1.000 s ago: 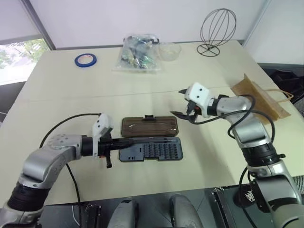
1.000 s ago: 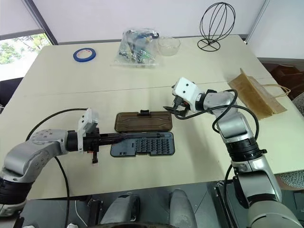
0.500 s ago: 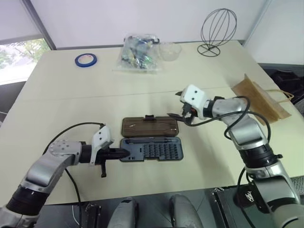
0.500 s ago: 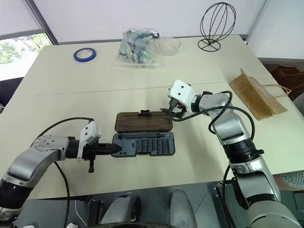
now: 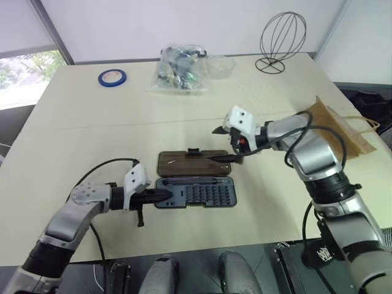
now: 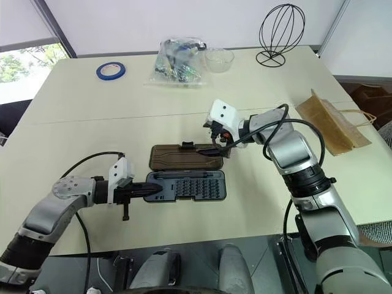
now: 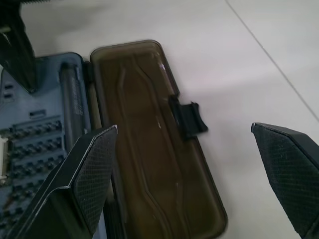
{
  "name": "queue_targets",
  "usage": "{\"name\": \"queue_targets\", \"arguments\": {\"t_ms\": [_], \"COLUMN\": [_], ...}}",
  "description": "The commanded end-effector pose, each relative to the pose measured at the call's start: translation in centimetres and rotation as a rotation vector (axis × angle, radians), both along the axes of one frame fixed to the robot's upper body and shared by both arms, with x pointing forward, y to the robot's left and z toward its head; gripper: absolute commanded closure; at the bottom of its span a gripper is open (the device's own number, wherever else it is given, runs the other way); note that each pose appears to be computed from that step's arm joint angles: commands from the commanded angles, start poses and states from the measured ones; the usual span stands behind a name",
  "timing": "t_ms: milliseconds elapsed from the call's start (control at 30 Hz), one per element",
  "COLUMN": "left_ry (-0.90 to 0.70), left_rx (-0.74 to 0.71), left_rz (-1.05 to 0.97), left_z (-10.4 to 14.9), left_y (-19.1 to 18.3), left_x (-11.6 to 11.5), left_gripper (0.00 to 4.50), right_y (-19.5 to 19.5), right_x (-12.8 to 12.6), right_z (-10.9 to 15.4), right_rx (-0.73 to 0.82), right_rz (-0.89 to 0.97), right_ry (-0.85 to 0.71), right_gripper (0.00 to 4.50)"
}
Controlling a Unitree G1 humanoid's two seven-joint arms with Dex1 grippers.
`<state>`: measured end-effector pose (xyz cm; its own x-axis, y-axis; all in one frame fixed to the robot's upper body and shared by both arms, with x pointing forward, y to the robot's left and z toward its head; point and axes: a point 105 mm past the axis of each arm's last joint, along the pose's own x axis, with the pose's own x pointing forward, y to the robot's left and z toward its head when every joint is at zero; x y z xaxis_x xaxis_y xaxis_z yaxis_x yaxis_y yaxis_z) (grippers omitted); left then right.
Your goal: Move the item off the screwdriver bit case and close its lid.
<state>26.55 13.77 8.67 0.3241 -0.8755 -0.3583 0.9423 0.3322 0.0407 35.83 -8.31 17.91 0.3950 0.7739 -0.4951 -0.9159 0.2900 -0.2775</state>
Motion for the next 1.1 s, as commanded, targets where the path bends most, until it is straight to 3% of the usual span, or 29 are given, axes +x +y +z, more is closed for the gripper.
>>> {"name": "queue_targets", "arguments": {"t_ms": [33,200,600,733,933,1100], "left_ry": [0.062,0.059,0.05,0.045,0.028,0.016], "left_rx": [0.053,0.043,0.054,0.053,0.052,0.05], "left_rz": [0.042,0.049,0.073,0.082,0.097,0.097], "left_z": [-2.2,-2.2,-2.1,-2.0,-1.7,-1.3], "left_y": [0.6,0.4,0.9,1.0,1.1,1.2], "left_x": [-0.3,-0.5,-0.7,-0.4,0.1,0.4], "left_gripper": [4.5,4.5,4.5,4.5,4.5,4.5], "right_y": [0.3,-0.3,-1.0,-0.9,-0.9,-1.1], "right_x": [1.3,3.8,4.3,4.0,3.5,3.2], "right_z": [-0.3,-2.5,-5.2,-5.7,-6.1,-6.3], "right_rx": [0.029,-0.013,-0.085,-0.101,-0.124,-0.146], "right_rz": [-0.034,-0.12,-0.111,-0.086,-0.062,-0.04], "right_ry": [0.041,0.061,0.079,0.079,0.085,0.071], "right_gripper": [0.04,0.04,0.04,1.27,4.42,4.47]}}
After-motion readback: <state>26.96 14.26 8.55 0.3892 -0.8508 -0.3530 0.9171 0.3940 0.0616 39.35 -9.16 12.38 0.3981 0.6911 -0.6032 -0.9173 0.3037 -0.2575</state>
